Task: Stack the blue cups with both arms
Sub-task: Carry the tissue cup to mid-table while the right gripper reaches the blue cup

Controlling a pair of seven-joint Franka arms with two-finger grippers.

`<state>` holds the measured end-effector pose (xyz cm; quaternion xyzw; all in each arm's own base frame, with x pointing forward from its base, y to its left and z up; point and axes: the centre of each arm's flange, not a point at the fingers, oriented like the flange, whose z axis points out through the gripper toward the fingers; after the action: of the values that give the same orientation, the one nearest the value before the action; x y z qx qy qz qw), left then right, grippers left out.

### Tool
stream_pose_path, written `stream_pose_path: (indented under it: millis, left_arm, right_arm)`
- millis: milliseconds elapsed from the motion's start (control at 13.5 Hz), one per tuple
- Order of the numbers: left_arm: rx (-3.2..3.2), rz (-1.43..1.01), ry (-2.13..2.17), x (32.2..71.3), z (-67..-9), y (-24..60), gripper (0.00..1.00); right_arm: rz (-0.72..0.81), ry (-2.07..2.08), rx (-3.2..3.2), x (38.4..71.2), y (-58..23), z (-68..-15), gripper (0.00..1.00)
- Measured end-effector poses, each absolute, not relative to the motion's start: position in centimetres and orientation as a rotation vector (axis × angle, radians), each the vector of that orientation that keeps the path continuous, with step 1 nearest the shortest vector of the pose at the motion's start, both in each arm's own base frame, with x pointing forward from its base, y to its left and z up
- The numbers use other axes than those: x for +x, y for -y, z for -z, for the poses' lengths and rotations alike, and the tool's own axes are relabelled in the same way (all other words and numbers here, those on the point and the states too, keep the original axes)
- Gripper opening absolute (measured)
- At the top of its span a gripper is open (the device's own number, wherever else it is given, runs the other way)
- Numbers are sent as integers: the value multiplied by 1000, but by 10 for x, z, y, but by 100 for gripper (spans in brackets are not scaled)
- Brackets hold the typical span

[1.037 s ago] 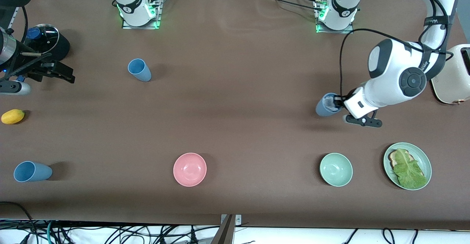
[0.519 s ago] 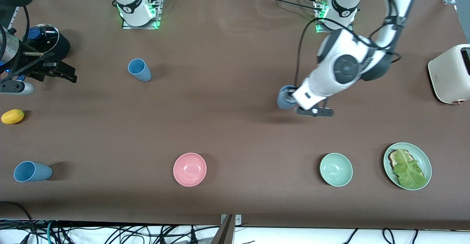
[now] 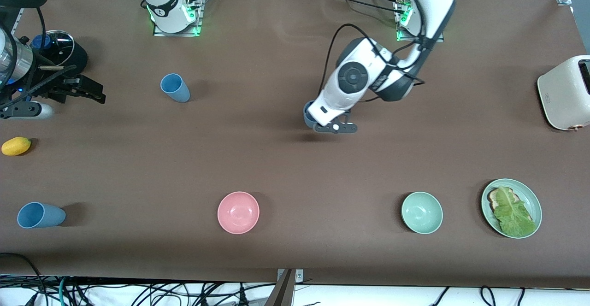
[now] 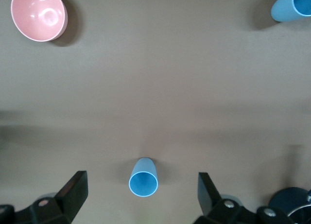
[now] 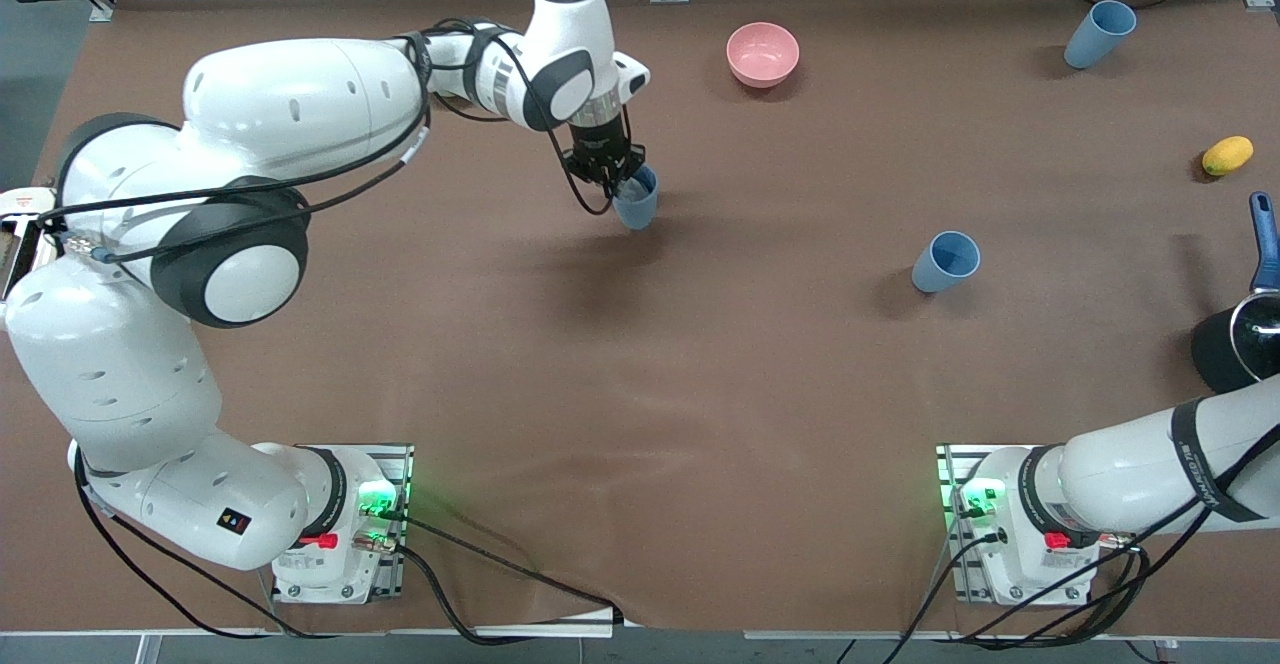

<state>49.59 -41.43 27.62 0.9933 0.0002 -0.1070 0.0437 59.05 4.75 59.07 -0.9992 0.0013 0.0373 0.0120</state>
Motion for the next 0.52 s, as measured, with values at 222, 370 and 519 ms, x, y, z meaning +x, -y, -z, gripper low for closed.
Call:
stream_pose_path:
  millis: [222,370,519]
  left_arm:
    - [3039,348,18,488,-255,425,1]
    - [3032,335,22,486,-247,429,1]
    - [3027,324,20,488,-247,430,1]
  right_arm:
    - [-136,-2,-3106,590,-50,-585,100]
    - [-156,-2,-3088,589,-52,-580,100]
    - [-175,8,-3078,588,-58,-574,100]
